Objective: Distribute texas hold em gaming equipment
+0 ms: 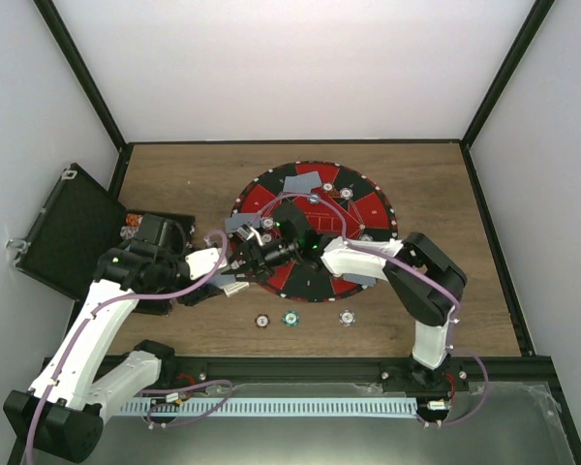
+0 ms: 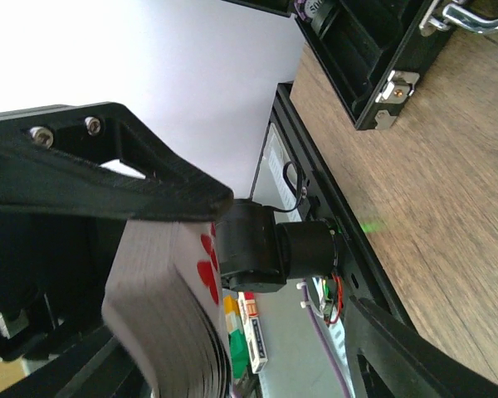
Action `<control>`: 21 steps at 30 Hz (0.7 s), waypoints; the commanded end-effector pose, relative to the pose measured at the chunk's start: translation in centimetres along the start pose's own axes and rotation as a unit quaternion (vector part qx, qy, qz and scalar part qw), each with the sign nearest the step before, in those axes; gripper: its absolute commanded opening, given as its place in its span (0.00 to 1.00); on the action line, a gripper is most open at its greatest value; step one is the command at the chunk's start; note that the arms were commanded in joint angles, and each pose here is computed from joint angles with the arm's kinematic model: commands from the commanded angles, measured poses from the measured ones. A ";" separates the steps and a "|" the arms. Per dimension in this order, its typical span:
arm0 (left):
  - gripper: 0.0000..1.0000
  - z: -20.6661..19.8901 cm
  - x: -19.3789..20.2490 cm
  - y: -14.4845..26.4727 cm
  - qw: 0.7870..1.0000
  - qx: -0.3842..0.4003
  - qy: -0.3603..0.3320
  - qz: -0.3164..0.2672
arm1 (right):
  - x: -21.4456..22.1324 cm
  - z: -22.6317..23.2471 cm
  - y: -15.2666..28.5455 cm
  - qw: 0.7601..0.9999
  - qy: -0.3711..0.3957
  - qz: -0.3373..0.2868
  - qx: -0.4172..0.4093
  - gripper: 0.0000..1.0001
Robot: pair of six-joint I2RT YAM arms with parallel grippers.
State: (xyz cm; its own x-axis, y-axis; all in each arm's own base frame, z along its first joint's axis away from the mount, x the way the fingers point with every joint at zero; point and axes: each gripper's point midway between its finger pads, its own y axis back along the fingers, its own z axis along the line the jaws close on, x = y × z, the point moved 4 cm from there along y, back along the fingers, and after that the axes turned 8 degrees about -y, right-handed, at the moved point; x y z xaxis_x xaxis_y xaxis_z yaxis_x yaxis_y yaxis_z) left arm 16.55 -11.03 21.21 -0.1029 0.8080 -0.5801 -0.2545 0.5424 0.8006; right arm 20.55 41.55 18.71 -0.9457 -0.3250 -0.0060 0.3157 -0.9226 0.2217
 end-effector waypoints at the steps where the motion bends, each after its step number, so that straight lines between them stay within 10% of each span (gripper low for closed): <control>1: 0.04 0.1 -1.1 0.8 0.999 -0.010 -0.024 -0.028 | -0.2 -1.1 2.1 0.999 -0.017 -0.025 0.016 0.59; 9: 0.04 0.2 -1.2 0.8 0.999 -0.011 -0.023 -0.029 | -0.2 0.0 3.2 0.999 -0.005 -0.039 0.015 0.48; 21: 0.04 0.2 -1.1 0.6 0.999 -0.007 -0.021 -0.029 | 0.2 1.7 -1.1 0.999 0.033 0.016 0.005 0.68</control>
State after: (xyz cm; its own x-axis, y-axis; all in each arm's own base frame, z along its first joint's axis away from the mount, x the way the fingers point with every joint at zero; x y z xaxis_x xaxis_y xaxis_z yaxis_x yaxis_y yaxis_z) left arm 16.58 -11.16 21.33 -0.0958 0.8026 -0.5888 -0.2554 0.5519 0.7939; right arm 20.34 41.01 19.64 -0.9465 -0.3211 -0.0330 0.3042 -0.9215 0.2414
